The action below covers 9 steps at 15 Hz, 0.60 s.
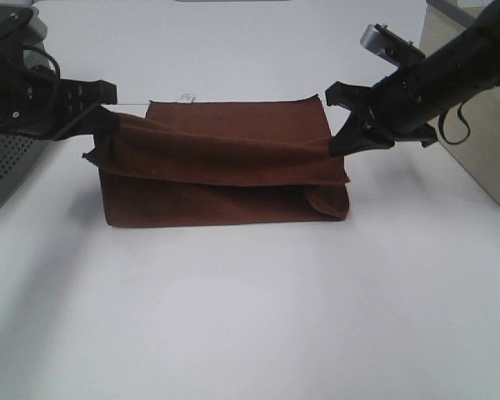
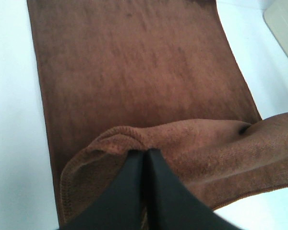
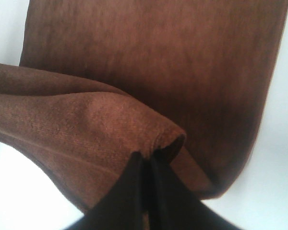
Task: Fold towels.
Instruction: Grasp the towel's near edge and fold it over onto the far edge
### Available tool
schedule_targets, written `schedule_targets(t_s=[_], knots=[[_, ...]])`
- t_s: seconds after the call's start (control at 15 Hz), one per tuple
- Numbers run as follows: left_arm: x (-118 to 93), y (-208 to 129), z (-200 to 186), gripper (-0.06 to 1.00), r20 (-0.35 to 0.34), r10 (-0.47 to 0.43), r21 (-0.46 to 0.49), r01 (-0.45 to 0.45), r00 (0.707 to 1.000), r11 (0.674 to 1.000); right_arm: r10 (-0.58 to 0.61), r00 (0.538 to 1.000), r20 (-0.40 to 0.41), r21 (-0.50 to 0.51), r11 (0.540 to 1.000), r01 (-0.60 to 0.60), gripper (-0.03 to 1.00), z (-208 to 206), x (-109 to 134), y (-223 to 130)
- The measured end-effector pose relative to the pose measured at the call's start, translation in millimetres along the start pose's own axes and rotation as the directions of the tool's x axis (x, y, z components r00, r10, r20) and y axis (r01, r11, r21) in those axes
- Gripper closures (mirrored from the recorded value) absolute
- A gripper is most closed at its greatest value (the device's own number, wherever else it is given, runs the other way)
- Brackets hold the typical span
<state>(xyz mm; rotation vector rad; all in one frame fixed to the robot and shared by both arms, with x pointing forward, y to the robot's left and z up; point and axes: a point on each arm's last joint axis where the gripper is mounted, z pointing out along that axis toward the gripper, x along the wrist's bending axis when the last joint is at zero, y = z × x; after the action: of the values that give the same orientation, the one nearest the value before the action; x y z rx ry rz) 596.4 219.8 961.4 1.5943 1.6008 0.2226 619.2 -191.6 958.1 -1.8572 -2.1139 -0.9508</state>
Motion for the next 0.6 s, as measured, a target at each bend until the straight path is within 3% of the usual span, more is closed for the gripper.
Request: schedule_targets(t_s=[0.27,0.6], knots=[[7,37,51,0.94,0.013,0.027,-0.046,-0.027,1.0,0.999,-0.084,0.994,0.072,-0.1,0.991,0.09,0.97,11,-3,71],[18,62,94,0.94,-0.004,0.042,-0.098,-0.042,0.999,0.994,-0.147,0.98,0.132,-0.194,0.966,0.171,0.97,26,-10,122]])
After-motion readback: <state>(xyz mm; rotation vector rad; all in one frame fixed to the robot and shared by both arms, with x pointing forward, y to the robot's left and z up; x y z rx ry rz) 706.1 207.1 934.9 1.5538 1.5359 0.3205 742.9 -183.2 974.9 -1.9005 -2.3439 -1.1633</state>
